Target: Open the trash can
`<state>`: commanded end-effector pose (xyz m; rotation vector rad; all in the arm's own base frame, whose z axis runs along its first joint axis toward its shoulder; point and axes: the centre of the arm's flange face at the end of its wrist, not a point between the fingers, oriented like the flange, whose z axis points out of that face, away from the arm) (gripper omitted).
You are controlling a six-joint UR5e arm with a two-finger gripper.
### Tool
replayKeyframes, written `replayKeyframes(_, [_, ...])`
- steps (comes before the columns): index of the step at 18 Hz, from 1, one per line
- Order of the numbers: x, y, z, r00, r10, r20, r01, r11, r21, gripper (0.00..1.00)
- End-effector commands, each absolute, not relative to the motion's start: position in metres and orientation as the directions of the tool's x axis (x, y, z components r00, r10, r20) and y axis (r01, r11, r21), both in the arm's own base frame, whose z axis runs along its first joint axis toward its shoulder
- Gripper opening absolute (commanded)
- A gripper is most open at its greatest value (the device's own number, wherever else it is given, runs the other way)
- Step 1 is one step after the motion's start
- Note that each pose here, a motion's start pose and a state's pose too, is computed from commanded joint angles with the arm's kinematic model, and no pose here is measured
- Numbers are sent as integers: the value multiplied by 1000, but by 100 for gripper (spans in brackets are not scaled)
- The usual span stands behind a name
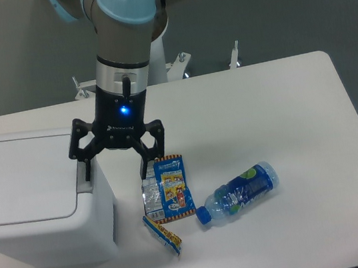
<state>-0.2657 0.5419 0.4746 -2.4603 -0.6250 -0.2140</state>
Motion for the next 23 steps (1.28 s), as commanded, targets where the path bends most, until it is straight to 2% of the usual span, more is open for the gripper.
replayKeyframes(23, [-266, 542, 469, 887, 372, 276, 462, -732, -501, 100])
